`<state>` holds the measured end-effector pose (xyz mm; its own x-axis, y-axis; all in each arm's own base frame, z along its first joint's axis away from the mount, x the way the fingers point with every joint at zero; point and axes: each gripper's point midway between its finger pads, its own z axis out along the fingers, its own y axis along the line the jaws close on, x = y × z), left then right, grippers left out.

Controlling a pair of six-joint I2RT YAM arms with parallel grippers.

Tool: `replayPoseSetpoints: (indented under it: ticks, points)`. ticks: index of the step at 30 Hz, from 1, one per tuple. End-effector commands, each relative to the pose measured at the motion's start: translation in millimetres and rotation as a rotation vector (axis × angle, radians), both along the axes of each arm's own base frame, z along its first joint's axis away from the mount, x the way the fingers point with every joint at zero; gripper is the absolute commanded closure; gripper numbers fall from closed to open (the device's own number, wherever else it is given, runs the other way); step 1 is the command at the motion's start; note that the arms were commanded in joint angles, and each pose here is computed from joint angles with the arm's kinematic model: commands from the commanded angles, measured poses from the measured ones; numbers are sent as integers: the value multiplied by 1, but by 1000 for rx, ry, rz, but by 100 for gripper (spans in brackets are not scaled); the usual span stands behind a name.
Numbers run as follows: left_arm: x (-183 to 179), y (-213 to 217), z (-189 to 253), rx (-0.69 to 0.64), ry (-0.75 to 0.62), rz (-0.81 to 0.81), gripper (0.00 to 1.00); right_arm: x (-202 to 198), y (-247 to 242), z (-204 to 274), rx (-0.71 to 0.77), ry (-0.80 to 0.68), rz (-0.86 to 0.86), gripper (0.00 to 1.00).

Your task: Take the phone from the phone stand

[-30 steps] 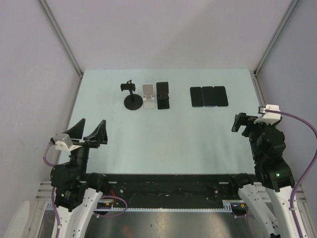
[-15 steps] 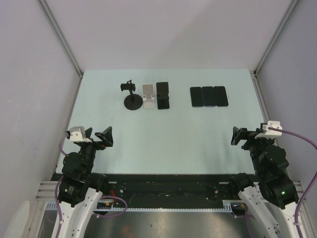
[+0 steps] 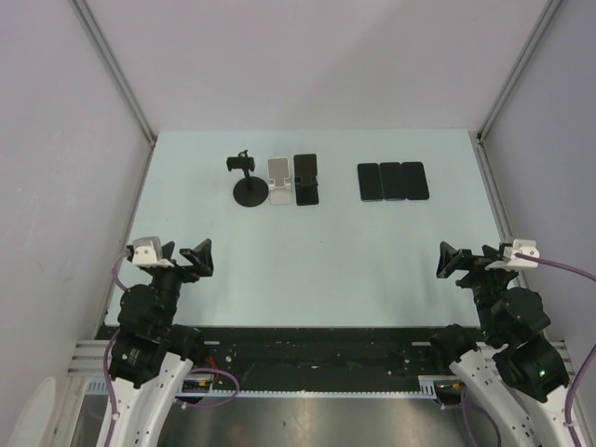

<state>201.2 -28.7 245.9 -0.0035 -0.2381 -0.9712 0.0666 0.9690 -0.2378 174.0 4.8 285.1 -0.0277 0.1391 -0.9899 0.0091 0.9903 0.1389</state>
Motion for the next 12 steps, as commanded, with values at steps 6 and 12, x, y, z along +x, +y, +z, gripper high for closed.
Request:
replayPoseSetpoints:
  ticks: [6,12]
  points:
    - [0,-9,4,-18,2,-47,0,-1,0,6,41,-30,0,0]
    - [4,-10,0,-15,24,-43,0,-2,4,7,45,-34,21,0]
